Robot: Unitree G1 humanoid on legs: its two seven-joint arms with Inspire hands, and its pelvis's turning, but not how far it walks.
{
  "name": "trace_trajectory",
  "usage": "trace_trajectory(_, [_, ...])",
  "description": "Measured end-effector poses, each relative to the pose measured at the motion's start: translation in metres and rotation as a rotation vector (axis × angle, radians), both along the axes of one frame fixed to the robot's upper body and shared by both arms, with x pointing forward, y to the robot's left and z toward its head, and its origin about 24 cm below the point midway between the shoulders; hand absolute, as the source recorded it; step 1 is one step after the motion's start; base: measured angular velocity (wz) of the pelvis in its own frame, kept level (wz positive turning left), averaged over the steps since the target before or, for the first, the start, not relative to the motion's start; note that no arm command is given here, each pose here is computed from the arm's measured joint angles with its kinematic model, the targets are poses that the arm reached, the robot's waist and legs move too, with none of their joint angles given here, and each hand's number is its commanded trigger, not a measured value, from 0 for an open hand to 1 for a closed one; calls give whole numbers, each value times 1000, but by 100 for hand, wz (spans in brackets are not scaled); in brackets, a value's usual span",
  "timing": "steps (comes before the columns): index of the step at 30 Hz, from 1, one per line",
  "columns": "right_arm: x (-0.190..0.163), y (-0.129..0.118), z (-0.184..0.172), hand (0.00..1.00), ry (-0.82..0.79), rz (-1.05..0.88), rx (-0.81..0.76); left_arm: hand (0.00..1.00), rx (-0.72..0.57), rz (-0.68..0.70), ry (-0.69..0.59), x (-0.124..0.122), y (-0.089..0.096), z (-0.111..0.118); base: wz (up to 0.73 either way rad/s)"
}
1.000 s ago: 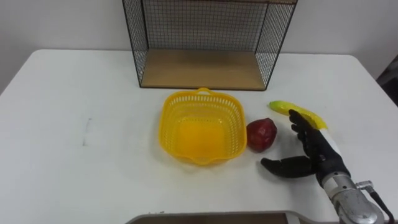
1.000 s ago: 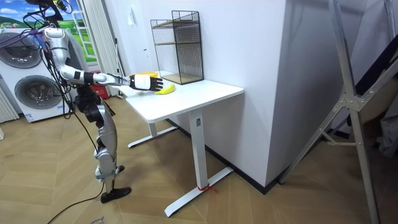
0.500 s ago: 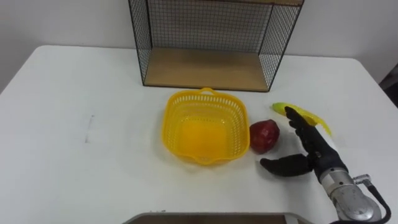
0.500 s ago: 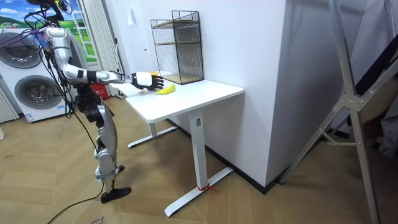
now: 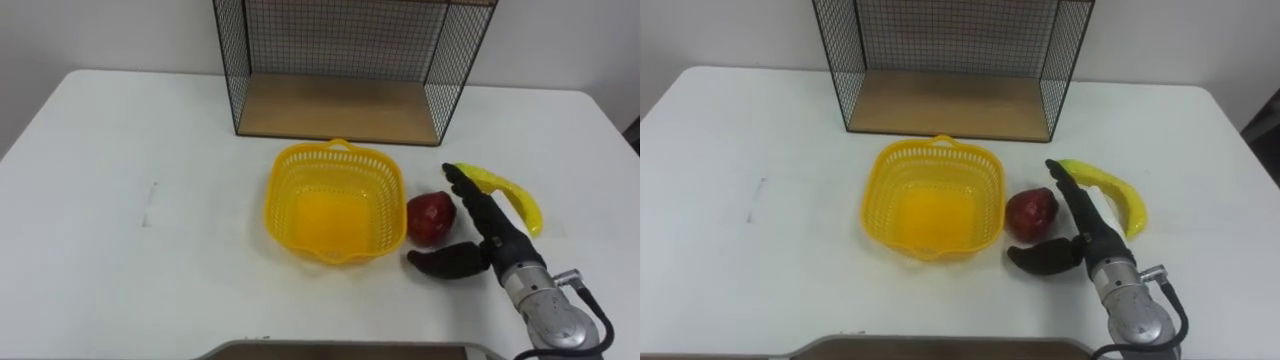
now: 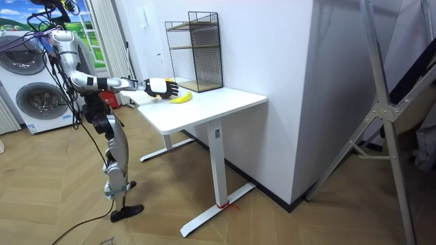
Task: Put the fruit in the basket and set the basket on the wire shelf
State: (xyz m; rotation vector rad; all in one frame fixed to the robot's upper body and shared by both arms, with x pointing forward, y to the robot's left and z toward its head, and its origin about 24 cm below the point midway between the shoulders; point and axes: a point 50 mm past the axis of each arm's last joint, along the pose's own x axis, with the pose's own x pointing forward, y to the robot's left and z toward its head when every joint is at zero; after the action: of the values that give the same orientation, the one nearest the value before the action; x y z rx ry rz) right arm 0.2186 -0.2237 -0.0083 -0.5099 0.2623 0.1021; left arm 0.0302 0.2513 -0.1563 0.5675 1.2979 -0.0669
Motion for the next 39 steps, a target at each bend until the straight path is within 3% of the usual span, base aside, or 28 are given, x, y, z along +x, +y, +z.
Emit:
trace_trajectory(11, [0, 6, -2, 0, 8, 21, 5, 0, 1, 0, 2, 0, 0, 0, 0])
trace_trajectory(12, [0, 6, -2, 5, 8, 22, 5, 0, 1, 0, 2, 0, 0, 0, 0])
trace_trajectory(13, [0, 6, -2, 48, 8, 22, 5, 0, 1, 0, 1, 0, 0, 0, 0])
trace_trajectory(14, [0, 6, -2, 100, 8, 23, 5, 0, 1, 0, 1, 0, 0, 0, 0])
trace_trajectory(39, [3, 8, -9, 100, 34, 14, 13, 0, -1, 9, 33, -6, 0, -2, 2])
